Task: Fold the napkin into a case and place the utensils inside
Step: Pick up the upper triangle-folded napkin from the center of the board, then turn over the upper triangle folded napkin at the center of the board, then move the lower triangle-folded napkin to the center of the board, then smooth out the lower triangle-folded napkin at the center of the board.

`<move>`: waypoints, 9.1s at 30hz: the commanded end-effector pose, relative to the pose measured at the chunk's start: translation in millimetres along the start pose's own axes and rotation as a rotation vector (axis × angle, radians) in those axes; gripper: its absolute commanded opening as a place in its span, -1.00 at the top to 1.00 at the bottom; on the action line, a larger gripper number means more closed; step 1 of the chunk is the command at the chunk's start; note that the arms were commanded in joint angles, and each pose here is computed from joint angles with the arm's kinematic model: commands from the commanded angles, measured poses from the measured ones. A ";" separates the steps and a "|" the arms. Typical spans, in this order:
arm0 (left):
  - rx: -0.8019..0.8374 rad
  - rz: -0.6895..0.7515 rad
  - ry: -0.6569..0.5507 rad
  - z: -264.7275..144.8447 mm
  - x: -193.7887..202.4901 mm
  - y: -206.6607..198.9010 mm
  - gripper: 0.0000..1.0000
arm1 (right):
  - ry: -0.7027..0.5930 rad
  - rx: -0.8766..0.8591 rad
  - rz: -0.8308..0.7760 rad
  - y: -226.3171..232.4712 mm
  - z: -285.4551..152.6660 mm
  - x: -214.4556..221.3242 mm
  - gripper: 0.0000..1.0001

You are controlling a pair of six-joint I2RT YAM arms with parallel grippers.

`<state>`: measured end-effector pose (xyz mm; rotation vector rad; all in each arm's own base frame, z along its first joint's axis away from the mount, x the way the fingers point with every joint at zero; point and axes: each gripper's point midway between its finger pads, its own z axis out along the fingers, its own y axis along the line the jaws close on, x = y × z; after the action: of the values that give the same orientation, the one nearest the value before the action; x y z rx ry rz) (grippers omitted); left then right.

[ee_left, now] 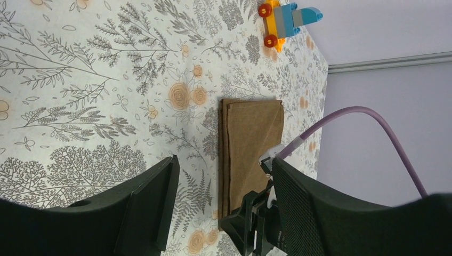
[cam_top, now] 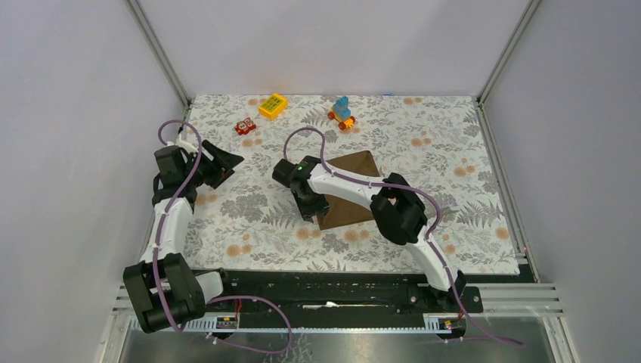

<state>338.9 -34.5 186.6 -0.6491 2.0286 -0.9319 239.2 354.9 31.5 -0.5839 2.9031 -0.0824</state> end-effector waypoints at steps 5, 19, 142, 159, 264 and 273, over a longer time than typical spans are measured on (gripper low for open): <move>0.068 0.020 0.010 -2.1 0.3 -2.7 -0.38 | 0.024 0.064 -0.024 -5.3 10.6 2.4 0.13; 0.076 0.021 0.016 -3.4 2.9 -1.7 -0.36 | 0.026 0.090 -0.048 -11.4 47.9 14.7 0.44; -0.438 0.336 0.021 107.1 27.9 -28.7 1.00 | -0.132 -1.591 0.177 158.2 -109.9 25.4 1.00; -0.288 0.399 0.244 179.6 127.0 -62.7 0.42 | -0.110 -1.310 0.406 60.2 -19.9 61.8 1.00; -0.191 -0.086 0.149 74.2 53.9 61.9 -0.07 | -0.377 -0.887 0.253 -65.0 -29.0 -155.0 0.06; -0.170 -0.101 0.239 91.7 78.5 69.0 0.00 | -0.279 -0.975 0.203 -27.4 -18.4 -90.5 0.42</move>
<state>346.5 -76.5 55.4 -0.8445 2.3531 -0.8905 359.7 361.0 75.1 -0.2974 2.5297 1.2964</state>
